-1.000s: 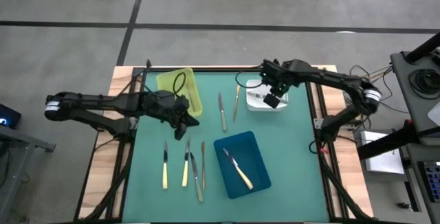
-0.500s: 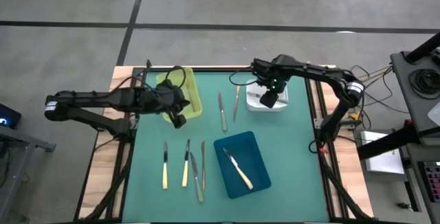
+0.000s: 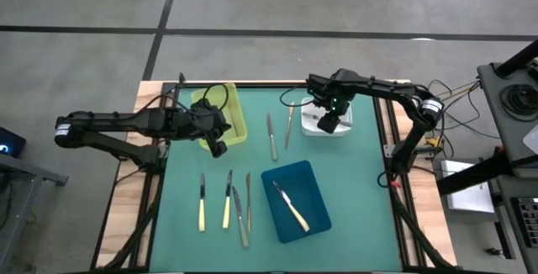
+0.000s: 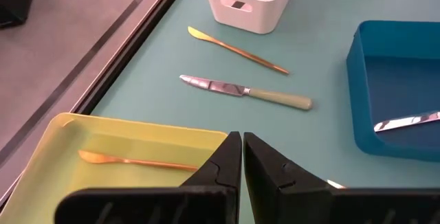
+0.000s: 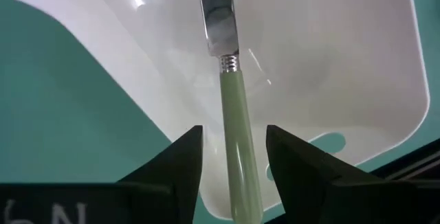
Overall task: Sort silverware by color (type)
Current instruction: Put the bottom right green knife into the white bin
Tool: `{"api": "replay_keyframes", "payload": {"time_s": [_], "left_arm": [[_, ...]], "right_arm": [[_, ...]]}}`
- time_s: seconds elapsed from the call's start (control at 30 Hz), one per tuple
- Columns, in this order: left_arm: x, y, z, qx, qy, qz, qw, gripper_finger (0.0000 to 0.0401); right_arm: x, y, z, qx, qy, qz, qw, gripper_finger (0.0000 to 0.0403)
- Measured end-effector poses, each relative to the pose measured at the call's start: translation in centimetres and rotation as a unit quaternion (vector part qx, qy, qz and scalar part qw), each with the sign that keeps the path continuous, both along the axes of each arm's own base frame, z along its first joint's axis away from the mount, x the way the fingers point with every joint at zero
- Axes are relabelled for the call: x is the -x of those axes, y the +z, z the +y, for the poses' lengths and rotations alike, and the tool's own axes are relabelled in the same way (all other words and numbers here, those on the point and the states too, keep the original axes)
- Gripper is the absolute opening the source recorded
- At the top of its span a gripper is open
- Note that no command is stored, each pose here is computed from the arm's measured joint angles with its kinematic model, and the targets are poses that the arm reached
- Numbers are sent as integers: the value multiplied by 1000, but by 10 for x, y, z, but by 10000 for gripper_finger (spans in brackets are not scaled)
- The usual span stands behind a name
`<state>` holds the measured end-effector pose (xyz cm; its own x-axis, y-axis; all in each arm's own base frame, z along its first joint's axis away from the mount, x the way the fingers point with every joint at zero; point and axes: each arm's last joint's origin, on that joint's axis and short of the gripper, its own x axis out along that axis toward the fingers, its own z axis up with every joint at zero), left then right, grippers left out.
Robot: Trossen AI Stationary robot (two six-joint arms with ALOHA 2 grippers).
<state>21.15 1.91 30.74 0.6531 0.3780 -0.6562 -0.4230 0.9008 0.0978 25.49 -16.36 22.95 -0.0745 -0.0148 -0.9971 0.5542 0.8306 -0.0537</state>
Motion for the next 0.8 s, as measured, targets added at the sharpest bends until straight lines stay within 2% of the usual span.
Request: {"api": "replay_keyframes", "payload": {"time_s": [0.8], "left_arm": [[0,0,0,6,6,-3,1000,0]], "right_arm": [[-2,-9,-2,12,2,-18,1000,151]]}}
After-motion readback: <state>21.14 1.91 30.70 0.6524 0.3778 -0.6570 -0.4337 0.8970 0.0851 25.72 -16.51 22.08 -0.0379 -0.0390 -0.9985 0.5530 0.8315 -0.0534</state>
